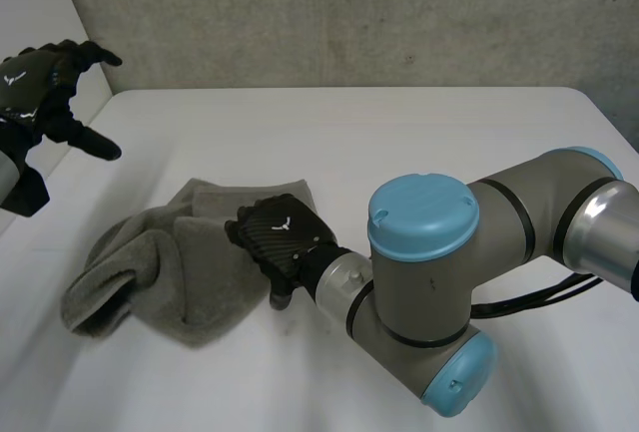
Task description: Fold the towel.
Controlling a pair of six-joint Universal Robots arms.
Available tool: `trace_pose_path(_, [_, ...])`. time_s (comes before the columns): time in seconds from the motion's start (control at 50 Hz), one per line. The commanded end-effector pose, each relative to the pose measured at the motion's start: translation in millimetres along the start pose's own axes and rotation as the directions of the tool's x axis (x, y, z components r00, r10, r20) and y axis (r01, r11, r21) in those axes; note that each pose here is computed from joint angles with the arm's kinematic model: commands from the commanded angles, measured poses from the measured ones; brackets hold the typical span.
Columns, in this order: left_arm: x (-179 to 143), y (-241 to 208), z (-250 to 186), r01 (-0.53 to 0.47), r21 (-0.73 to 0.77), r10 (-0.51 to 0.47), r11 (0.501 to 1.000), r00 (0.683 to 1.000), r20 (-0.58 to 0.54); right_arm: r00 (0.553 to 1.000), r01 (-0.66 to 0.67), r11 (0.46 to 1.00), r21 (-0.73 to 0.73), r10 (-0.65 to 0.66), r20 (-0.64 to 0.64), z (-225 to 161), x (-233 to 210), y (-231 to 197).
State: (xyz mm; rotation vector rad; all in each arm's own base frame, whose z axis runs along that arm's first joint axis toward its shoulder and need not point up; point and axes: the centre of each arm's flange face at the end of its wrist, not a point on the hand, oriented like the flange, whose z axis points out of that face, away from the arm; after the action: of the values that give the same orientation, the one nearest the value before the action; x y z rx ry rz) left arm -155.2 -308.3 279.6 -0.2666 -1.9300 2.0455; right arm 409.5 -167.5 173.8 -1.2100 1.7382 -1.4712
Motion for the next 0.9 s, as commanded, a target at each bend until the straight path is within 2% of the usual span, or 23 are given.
trace_pose_path(0.02, [0.4,11.5,-13.4,-0.086,-0.106,0.088,0.991,0.996,0.011,1.000,0.001,1.000,0.000,-0.001,-0.011,0.2,2.1,-0.4])
trace_pose_path(0.08, [1.3,15.4,-17.5,-0.119,-0.143,0.121,0.982,0.993,0.007,1.000,0.002,1.000,0.001,-0.002,-0.014,0.0,2.4,-0.9])
trace_pose_path(0.12, [2.7,26.2,-26.9,-0.174,-0.222,0.177,0.959,0.984,-0.009,1.000,0.003,1.000,0.006,-0.003,-0.023,-0.9,4.5,-3.7])
trace_pose_path(0.24, [4.2,43.7,-44.9,-0.238,-0.312,0.240,0.920,0.970,-0.032,0.999,-0.001,1.000,0.006,0.001,-0.040,-1.1,11.8,-3.4])
trace_pose_path(0.6, [-2.8,76.8,-79.1,-0.256,-0.438,0.277,0.862,0.961,-0.015,0.999,0.019,1.000,-0.018,-0.019,-0.041,-2.0,13.2,3.8])
trace_pose_path(0.72, [-18.1,84.2,-77.1,-0.256,-0.446,0.296,0.858,0.955,0.023,0.999,0.016,0.999,-0.028,-0.017,-0.040,-3.1,12.3,7.6])
trace_pose_path(0.9, [-28.2,103.5,-65.4,-0.253,-0.456,0.293,0.853,0.956,0.019,0.998,0.010,0.999,-0.037,-0.012,-0.062,-3.9,18.5,17.6])
